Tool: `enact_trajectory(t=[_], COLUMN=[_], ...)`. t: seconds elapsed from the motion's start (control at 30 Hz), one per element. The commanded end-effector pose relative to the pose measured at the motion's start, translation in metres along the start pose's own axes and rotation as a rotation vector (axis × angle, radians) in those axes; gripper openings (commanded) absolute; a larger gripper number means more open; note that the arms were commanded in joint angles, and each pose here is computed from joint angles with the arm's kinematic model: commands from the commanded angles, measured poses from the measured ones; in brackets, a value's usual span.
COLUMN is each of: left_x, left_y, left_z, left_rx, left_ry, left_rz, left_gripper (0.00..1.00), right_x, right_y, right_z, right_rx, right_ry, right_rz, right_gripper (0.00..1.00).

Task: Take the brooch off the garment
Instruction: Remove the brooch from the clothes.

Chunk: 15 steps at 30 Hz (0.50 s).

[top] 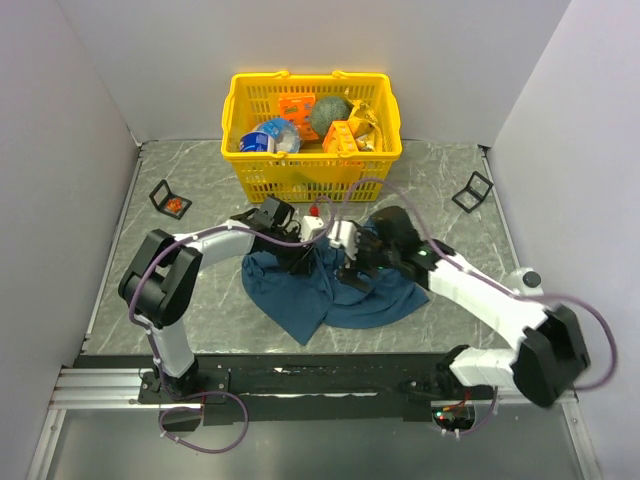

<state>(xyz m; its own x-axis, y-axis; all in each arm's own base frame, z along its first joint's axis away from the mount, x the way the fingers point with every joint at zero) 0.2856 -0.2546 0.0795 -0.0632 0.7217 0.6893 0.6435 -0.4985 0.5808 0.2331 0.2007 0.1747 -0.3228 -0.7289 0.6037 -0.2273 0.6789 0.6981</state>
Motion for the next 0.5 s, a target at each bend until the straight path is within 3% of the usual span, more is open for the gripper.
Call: enact_trajectory(t=[0.0, 0.13, 0.47], left_x=[0.005, 0.016, 0.032], left_y=[0.004, 0.002, 0.002], left_z=[0.008, 0.013, 0.017], left_rx=[0.016, 0.039, 0.109], left_ry=[0.013, 0.011, -0.016], left_rz=[-0.046, -0.078, -0.110], left_gripper=[0.30, 0.31, 0.31], right_x=[-0.026, -0.053, -0.066], right_y=[0.010, -0.011, -0.055], right_z=[-0.043, -0.043, -0.016], right_rx=[0.028, -0.007, -0.029], right_ry=[-0.159, -0.139, -0.055], right_rz=[0.037, 0.129, 0.300], right_gripper=[0.90, 0.89, 0.89])
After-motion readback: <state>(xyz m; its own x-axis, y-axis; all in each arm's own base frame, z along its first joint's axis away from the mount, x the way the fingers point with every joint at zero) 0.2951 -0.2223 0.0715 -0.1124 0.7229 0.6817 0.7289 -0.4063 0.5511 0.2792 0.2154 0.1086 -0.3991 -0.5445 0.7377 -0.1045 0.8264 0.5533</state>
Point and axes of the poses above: each gripper's point midway between its finger pads, its own x axis back along the fingers, its own z axis along the line the jaws close on, y = z × x, the point moved 4 cm from there along x, back along the fingers, and after that the axes turned 15 degrees about x, right-handed, at the moved point
